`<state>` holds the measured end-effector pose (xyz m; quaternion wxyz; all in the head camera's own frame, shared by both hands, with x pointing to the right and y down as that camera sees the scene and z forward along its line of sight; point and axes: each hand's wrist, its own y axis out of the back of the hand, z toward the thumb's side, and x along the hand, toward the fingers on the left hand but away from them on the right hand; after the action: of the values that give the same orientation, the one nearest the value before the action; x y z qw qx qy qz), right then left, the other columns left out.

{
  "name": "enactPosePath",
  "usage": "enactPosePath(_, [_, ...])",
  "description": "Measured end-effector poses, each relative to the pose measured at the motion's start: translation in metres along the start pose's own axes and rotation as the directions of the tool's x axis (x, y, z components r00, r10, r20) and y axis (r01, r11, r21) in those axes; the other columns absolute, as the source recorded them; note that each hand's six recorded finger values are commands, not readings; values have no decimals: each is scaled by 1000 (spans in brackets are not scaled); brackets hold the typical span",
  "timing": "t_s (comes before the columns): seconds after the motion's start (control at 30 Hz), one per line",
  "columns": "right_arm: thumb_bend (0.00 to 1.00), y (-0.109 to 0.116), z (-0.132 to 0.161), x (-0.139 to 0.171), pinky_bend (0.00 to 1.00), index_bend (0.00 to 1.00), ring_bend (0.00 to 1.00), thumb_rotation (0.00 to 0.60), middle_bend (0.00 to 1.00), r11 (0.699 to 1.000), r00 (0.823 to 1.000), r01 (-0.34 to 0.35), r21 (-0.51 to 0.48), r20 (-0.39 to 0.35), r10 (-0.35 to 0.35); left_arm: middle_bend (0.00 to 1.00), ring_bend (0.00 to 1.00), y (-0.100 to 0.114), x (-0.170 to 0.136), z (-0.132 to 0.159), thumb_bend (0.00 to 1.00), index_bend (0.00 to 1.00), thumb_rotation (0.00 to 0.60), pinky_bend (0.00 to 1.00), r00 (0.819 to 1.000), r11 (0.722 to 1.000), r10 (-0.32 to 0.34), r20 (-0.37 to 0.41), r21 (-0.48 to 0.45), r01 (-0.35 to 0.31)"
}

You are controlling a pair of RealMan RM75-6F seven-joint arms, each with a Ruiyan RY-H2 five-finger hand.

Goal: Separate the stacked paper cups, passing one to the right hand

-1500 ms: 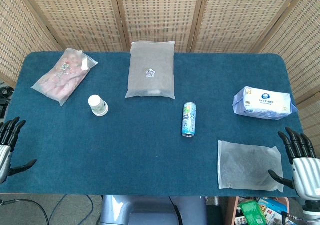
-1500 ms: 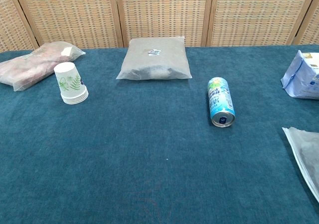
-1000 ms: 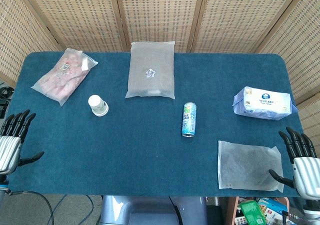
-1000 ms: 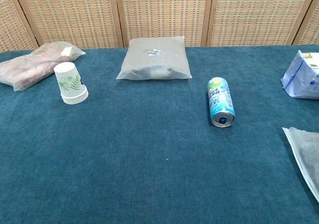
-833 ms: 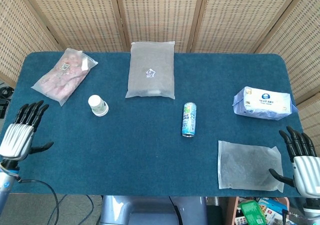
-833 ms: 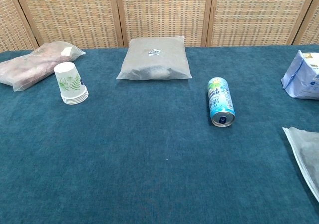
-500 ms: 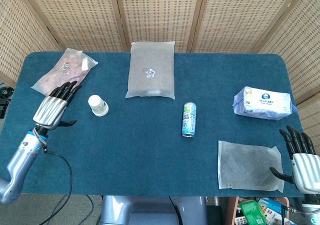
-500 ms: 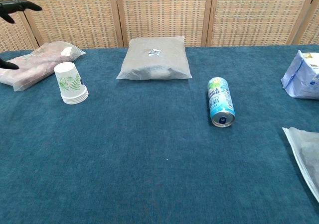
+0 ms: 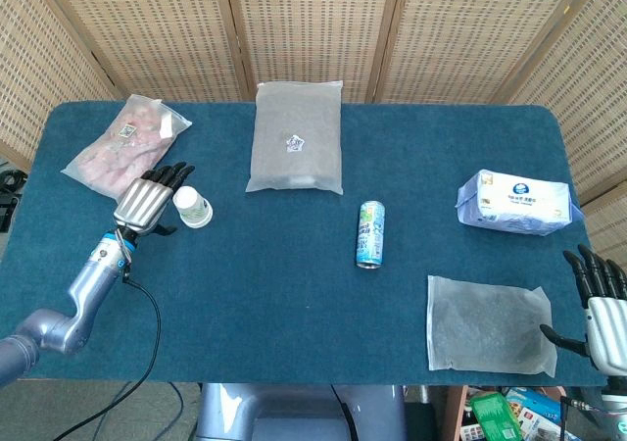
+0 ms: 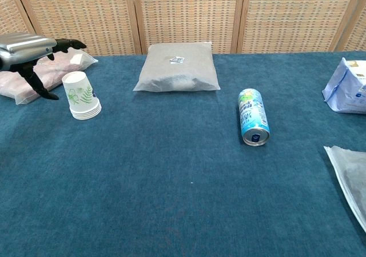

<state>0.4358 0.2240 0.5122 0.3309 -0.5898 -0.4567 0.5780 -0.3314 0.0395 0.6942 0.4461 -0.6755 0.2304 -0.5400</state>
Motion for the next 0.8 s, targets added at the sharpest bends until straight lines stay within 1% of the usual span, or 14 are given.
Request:
enactPosePath(0.1, [0, 0, 0, 0, 0, 0, 0, 600, 0, 1000, 1000, 0, -1, 0, 0, 121, 152, -5, 6, 6, 111, 60, 600, 245, 1000, 1000, -13, 4, -9, 14])
enactPosePath(0.2, [0, 0, -1, 0, 0, 0, 0, 600, 0, 1000, 1000, -1, 2, 1, 1, 148, 174, -8, 12, 10, 111, 94, 600, 268, 1000, 1000, -13, 5, -14, 13])
enactPosePath(0.4, [0, 0, -1, 0, 0, 0, 0, 600, 0, 1000, 1000, 1, 0, 6, -1, 227, 237, -9, 22, 14, 111, 185, 600, 312, 1000, 1000, 4, -3, -2, -4])
enactPosePath(0.67, [0, 1, -5, -1, 0, 0, 0, 600, 0, 1000, 1000, 0, -5, 18, 0, 260, 270, -12, 30, 9, 111, 218, 600, 346, 999, 1000, 0, -41, 22, 1])
enactPosePath(0.8, [0, -1, -5, -2, 0, 0, 0, 600, 0, 1000, 1000, -4, -3, 19, 4, 308, 324, -15, 32, 4, 112, 261, 600, 396, 998, 1000, -4, -63, 6, 5])
